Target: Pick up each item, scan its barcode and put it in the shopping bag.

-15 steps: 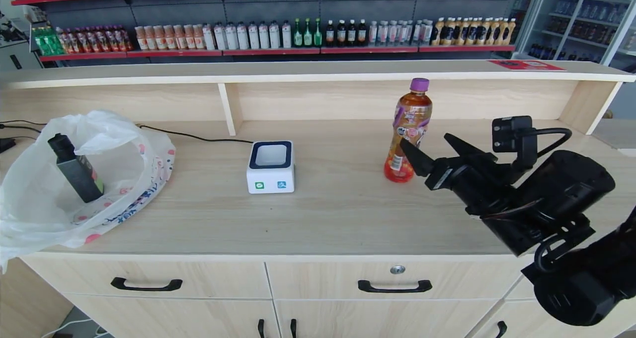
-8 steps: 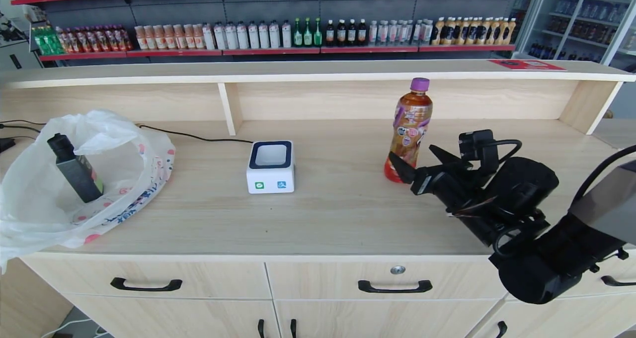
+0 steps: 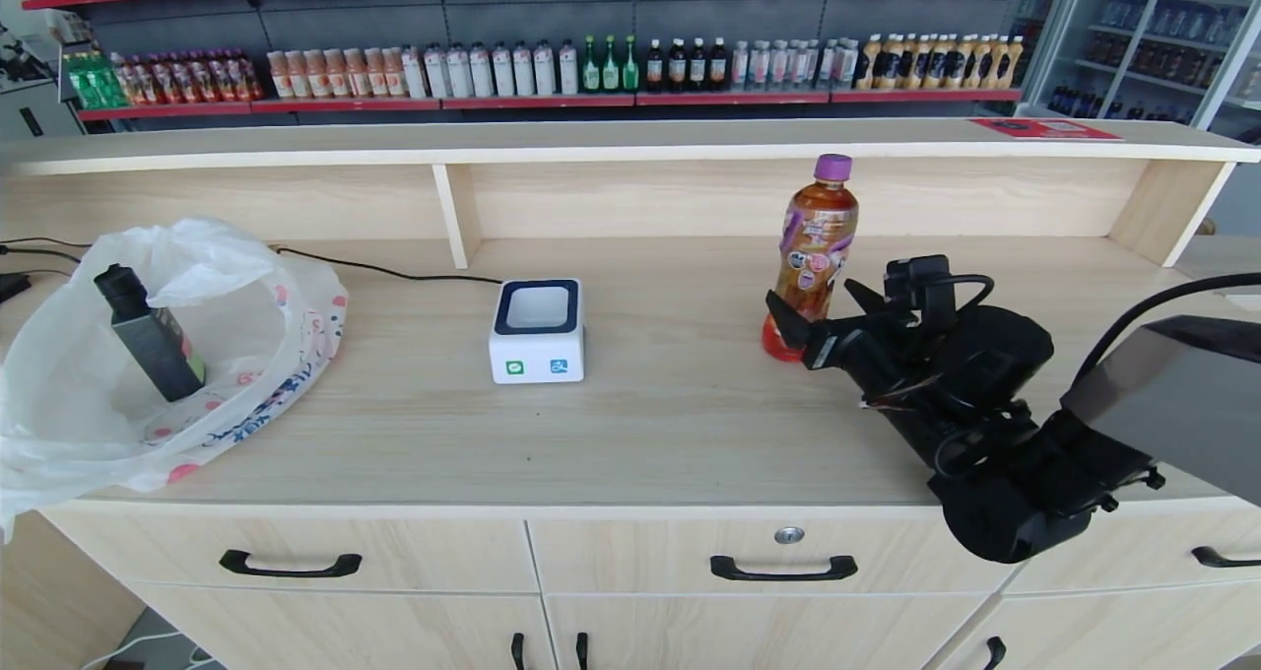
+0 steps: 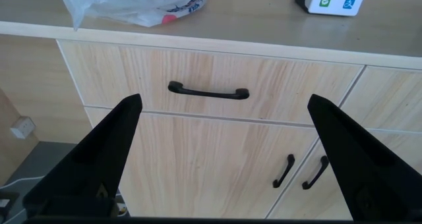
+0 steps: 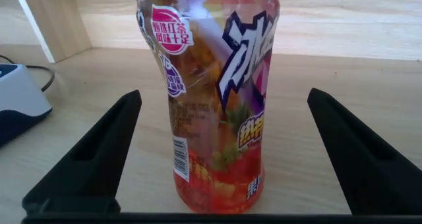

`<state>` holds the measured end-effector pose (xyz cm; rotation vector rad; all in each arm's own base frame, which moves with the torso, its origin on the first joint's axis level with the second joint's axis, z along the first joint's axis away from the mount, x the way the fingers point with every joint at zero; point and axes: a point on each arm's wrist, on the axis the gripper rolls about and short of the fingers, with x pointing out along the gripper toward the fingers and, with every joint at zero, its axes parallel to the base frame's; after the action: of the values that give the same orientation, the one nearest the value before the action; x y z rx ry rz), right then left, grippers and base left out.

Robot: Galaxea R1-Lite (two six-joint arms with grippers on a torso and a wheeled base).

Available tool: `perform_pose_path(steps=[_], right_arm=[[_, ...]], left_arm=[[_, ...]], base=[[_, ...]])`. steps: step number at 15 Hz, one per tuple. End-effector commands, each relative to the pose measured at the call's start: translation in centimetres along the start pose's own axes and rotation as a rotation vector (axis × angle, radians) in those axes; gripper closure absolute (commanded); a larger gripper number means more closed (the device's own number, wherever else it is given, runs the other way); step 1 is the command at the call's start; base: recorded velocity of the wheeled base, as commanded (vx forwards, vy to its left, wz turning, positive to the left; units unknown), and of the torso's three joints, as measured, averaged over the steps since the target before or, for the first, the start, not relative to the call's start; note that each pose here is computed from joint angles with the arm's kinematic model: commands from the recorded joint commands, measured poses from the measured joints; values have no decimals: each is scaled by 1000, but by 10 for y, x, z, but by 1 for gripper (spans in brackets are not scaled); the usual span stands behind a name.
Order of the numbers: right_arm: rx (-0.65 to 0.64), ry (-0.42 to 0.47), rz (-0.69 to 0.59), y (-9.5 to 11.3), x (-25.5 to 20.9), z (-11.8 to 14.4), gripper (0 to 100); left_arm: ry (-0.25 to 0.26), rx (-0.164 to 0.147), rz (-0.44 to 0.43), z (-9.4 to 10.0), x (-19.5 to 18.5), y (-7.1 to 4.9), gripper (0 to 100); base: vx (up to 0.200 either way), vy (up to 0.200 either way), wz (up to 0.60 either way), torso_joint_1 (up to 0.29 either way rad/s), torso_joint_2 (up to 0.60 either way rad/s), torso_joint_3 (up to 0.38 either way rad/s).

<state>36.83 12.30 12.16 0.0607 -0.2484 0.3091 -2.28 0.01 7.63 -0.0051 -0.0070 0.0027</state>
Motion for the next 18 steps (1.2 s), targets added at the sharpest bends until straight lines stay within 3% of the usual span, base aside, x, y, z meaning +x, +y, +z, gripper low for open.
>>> perform_pose_path(steps=[1, 6, 11, 18], right_arm=[[-2, 0, -14, -4, 9, -11, 0], [4, -67, -6, -6, 24, -5, 0], [4, -59, 0, -5, 37, 14, 0], [2, -35, -25, -5, 37, 12, 0]], left_arm=[[1, -3, 0, 0, 0, 0, 0], [-1, -1, 0, 0, 0, 0, 0], [-1, -1, 0, 0, 0, 0, 0], [-1, -3, 2, 0, 0, 0, 0]], base=[[0, 0, 0, 0, 0, 0], [0, 0, 0, 0, 0, 0], [0, 0, 0, 0, 0, 0], [0, 0, 0, 0, 0, 0]])
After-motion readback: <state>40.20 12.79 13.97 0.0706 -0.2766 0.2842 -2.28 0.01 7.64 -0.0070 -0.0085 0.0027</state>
